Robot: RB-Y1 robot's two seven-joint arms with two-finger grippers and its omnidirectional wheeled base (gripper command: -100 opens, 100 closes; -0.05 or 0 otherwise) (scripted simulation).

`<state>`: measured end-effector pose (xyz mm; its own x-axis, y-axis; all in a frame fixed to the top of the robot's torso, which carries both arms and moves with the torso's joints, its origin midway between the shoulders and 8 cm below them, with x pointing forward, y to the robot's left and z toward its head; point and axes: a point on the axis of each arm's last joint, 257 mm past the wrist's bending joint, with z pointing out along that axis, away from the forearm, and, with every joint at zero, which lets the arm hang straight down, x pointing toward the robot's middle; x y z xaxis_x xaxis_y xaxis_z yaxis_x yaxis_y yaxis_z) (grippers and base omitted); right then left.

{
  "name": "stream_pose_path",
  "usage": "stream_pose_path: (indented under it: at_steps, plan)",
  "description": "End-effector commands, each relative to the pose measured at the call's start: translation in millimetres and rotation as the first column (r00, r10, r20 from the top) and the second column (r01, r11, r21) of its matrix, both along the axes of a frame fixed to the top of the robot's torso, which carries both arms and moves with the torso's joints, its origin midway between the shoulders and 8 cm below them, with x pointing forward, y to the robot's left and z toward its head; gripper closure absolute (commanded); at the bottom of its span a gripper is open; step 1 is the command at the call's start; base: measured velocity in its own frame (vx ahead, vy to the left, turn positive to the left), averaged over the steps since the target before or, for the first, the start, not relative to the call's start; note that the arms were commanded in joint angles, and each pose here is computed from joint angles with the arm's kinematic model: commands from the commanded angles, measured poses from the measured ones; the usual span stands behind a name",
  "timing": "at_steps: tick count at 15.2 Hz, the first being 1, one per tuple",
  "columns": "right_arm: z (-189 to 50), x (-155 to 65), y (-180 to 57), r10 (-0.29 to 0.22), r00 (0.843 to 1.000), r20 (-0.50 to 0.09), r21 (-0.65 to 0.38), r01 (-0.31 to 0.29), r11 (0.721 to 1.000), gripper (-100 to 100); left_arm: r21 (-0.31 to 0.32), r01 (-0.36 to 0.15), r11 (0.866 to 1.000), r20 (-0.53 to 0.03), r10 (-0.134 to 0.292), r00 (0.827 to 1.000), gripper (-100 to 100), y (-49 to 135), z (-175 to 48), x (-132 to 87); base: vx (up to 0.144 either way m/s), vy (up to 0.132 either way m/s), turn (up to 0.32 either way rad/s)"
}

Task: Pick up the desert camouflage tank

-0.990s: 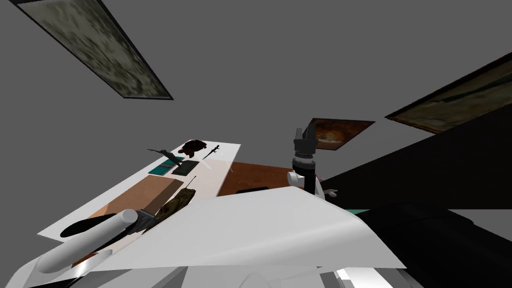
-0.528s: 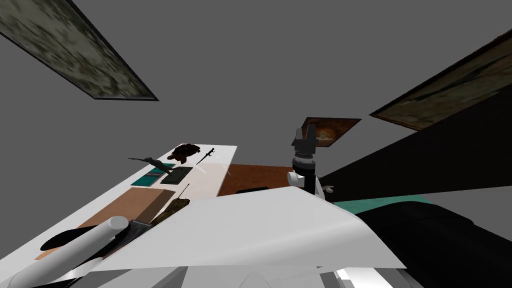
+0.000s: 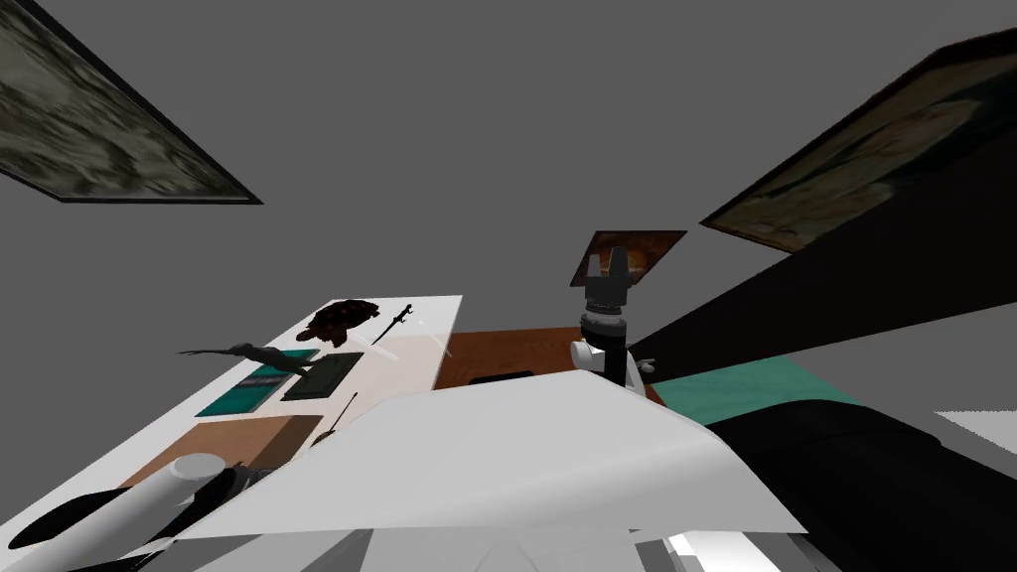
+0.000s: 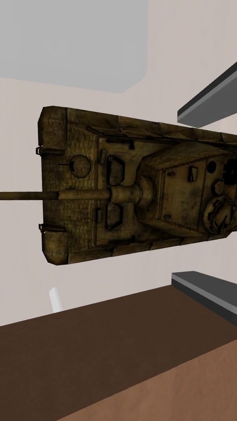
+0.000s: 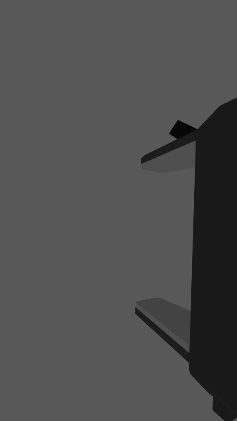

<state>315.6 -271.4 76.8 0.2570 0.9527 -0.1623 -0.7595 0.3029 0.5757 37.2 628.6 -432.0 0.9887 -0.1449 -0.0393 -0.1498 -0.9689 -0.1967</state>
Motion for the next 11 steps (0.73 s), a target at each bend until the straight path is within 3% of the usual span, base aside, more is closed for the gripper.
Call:
stream_pose_path:
  at_steps: [1,2,5,8,9,11]
  plan:
    - [0,0,0,0.000,1.000,0.000,0.000,0.000,1.000,0,-0.056,-0.055,0.997,-0.011,0.054,0.998,-100,-9.9,-4,-11,0.057,0.045,-0.123]
    - [0,0,0,0.000,1.000,0.000,0.000,0.000,1.000,0,-0.056,-0.055,0.997,-0.011,0.054,0.998,-100,-9.9,-4,-11,0.057,0.048,-0.114]
    - [0,0,0,0.000,1.000,0.000,0.000,0.000,1.000,0,-0.133,-0.136,0.982,-0.026,0.134,0.991,-100,-24.7,-9,-27,0.066,0.063,-0.167]
    - [0,0,0,0.000,1.000,0.000,0.000,0.000,1.000,0,-0.163,-0.168,0.972,-0.033,0.165,0.986,-100,-30.7,-10,-33,0.049,0.055,-0.098]
    - [0,0,0,0.000,1.000,0.000,0.000,0.000,1.000,0,-0.145,-0.150,0.978,-0.028,0.147,0.989,-100,-26.6,-9,-30,0.027,0.032,-0.041]
    - [0,0,0,0.000,1.000,0.000,0.000,0.000,1.000,0,-0.150,-0.147,0.978,-0.027,0.145,0.989,-100,-31.3,-22,-27,0.002,0.026,0.042]
